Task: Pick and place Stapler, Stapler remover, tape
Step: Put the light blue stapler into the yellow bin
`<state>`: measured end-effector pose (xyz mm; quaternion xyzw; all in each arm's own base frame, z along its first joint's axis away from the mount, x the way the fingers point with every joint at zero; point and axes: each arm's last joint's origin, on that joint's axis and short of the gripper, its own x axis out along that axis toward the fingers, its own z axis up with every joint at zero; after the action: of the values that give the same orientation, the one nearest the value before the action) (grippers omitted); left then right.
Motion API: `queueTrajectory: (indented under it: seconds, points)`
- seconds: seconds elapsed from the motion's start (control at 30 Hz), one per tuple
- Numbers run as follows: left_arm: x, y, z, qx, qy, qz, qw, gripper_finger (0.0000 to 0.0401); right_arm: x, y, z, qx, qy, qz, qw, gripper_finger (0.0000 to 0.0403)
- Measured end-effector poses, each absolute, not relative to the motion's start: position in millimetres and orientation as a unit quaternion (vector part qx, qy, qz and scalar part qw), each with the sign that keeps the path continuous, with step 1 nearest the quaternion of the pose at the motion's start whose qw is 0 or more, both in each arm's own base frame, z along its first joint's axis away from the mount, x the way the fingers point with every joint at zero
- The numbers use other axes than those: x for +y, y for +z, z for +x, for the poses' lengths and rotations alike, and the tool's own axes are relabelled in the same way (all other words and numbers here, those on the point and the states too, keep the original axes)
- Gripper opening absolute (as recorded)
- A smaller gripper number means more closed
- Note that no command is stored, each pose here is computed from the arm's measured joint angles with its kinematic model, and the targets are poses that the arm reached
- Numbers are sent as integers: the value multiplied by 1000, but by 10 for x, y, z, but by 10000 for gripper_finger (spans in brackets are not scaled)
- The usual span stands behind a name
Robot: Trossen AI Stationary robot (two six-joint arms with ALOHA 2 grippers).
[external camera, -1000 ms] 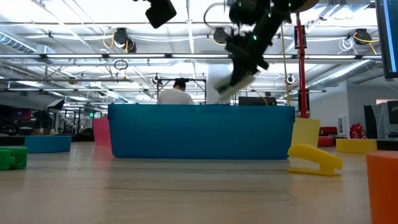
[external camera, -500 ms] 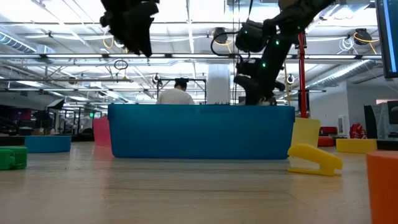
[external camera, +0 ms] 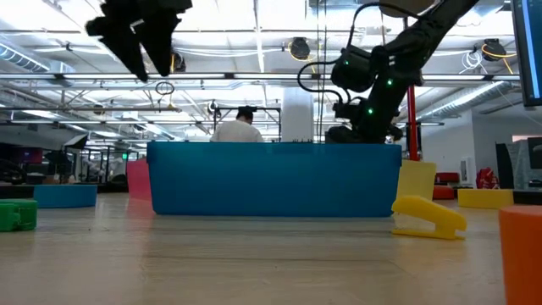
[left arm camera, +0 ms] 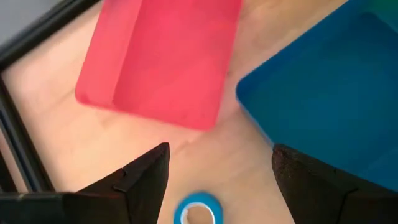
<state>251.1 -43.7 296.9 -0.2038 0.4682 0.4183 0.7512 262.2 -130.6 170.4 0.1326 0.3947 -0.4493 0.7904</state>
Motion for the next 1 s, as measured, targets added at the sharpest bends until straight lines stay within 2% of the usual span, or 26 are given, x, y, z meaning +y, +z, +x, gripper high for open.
queueTrajectory:
  seconds: [0.63,1.0]
  points:
    - [-657,2978,2440,443,427,-248,749,274,-1248,1478,2494,380,-463,166,784,112]
    - [-677,2981,2463,439,417,-254,754,274,-1215,1394,2426,398,-460,166,776,125]
